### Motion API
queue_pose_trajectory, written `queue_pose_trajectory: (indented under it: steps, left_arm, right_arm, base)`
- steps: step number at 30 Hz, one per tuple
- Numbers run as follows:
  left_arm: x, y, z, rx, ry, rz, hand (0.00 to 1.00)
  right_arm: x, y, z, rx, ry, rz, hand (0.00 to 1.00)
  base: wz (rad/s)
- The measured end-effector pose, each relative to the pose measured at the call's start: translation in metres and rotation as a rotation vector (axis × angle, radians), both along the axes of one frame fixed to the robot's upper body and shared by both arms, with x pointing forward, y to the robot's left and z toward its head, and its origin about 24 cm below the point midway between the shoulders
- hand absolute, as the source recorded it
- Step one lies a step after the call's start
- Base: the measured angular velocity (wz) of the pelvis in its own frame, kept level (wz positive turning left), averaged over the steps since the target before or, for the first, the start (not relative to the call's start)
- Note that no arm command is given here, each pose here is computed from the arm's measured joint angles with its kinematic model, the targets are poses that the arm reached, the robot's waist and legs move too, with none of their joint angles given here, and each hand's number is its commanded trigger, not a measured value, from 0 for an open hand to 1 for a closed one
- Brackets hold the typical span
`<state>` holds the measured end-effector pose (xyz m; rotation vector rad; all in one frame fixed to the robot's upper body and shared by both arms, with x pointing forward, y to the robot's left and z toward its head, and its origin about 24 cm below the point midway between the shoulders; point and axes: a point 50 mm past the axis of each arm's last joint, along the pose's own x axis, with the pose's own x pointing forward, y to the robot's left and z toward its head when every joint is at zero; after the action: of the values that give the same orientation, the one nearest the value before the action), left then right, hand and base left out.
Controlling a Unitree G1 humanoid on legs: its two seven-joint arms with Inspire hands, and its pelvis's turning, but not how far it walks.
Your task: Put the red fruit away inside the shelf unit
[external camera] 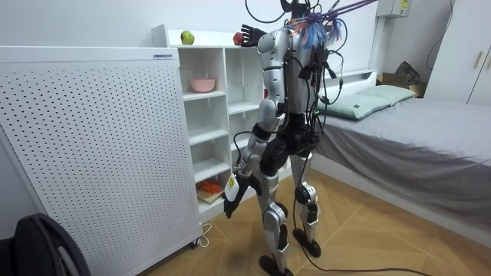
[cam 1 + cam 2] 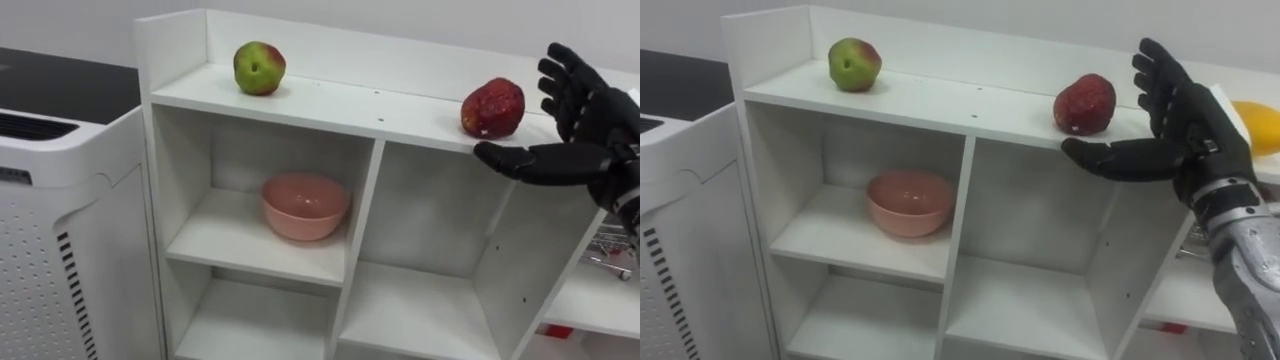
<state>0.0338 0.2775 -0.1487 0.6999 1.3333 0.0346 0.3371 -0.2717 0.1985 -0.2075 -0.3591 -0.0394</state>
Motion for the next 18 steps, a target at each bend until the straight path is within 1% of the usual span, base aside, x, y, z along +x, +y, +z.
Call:
queue_pose_trajectory:
  steps: [11,15,18]
  left_arm:
    - [0.0015,0.0019,0.0018,0.014,-0.001,-0.008,0.00]
    - [0.0032,0.0062,0.0036,0.023,-0.005,-0.014,0.00]
    - [0.0078,0.0099,0.0051,0.033,-0.012,-0.019,0.00]
  right_arm:
    - [0.0024,0.0036,0.0008,-0.016,0.035,0.034,1.00]
    - [0.0016,0.0091,0.0044,-0.036,0.021,0.052,1.00]
    - [0.0010,0.0081,0.0061,-0.053,0.008,0.035,1.00]
  base:
    - [0.00]
    - [0.00]
    - [0.00]
